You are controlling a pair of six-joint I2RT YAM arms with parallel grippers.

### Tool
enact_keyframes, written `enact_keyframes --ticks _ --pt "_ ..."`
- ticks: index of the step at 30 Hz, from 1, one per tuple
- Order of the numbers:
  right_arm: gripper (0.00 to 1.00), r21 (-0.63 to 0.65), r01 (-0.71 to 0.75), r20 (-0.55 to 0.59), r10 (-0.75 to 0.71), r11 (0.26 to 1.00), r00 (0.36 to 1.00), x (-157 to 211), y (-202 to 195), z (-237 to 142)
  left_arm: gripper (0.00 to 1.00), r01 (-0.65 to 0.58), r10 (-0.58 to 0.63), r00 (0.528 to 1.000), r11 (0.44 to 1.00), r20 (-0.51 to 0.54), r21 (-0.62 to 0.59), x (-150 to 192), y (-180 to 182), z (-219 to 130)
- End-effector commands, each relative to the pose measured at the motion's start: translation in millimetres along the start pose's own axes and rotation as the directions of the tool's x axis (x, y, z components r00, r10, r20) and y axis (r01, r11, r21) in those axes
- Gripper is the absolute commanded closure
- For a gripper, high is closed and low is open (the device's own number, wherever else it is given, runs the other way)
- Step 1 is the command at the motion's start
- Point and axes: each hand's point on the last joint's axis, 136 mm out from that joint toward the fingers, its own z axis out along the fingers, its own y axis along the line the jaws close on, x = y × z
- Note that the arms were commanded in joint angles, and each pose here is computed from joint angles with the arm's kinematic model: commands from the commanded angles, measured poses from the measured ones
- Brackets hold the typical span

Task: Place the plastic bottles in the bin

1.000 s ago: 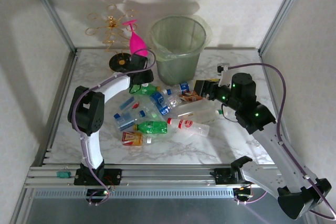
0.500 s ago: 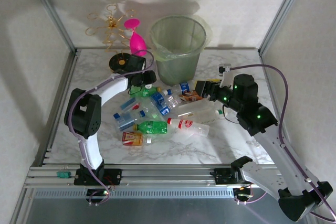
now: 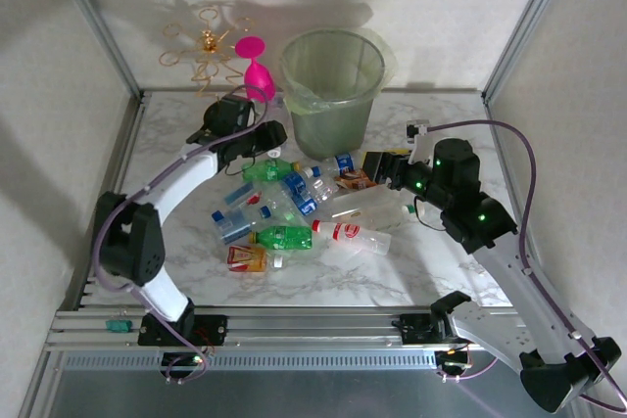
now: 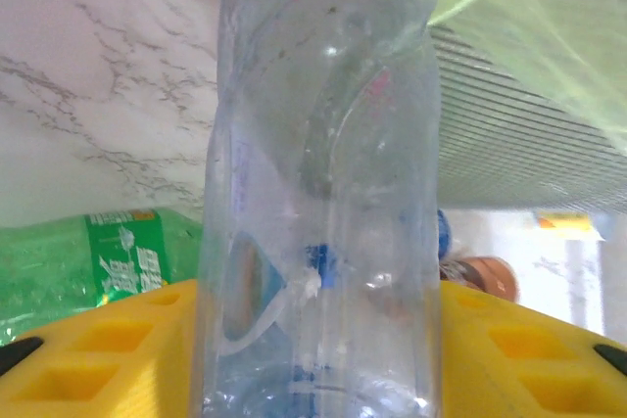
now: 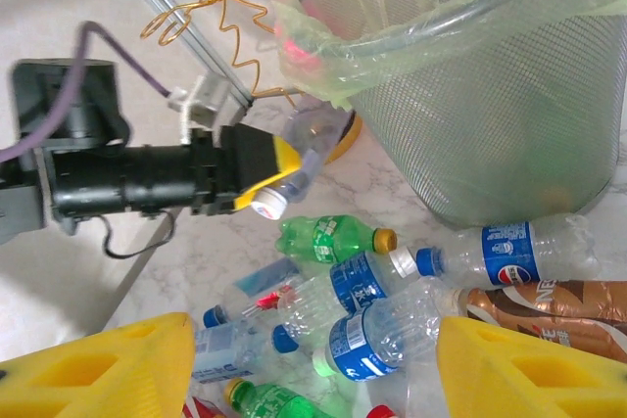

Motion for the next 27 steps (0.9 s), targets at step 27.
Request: enact_keyframes --ticks 27 --pt "0.01 -0.487 -0.057 -0.085 0.018 0.872 0.996 -33 110 50 0.5 -0.397 0.317 0.886 0.895 0.339 0.201 56 -101 -185"
